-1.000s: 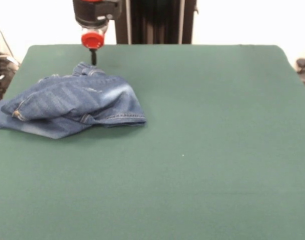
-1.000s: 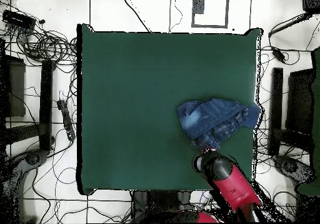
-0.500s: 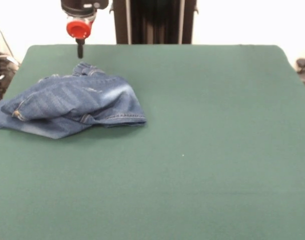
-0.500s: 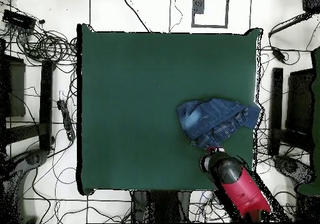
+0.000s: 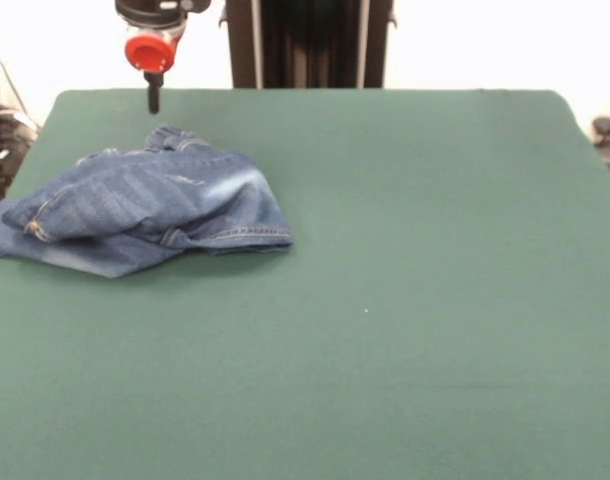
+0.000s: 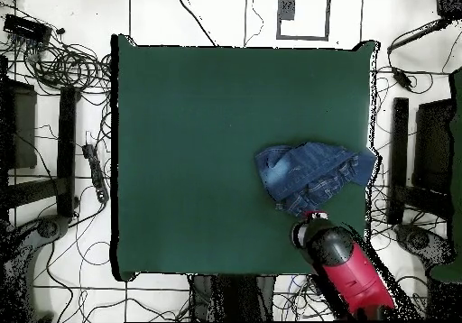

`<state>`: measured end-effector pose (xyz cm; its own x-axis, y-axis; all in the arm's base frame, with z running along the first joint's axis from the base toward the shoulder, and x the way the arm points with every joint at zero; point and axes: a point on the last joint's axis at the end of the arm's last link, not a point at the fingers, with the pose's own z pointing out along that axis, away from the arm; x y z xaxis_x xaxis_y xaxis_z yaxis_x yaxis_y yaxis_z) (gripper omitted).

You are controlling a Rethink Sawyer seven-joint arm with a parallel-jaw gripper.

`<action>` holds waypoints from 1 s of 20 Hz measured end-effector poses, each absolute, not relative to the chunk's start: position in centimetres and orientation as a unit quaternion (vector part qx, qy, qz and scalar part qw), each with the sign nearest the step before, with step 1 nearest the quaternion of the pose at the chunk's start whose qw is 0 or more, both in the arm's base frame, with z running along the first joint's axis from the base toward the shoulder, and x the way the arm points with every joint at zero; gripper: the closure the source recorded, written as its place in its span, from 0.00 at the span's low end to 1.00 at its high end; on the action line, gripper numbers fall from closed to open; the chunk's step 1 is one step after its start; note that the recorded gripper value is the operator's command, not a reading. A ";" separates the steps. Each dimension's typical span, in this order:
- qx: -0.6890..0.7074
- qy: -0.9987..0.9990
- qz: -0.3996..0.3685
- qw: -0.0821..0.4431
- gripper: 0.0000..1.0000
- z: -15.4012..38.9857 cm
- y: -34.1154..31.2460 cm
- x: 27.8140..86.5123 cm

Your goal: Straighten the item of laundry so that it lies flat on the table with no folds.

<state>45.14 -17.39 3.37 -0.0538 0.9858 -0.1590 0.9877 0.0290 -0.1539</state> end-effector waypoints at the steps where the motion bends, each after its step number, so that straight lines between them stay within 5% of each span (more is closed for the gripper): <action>1: 0.689 0.716 -0.111 0.004 0.00 3.4 -17.5 45.1; 20: 0.701 0.707 -0.096 -0.003 0.00 0.6 -18.4 44.8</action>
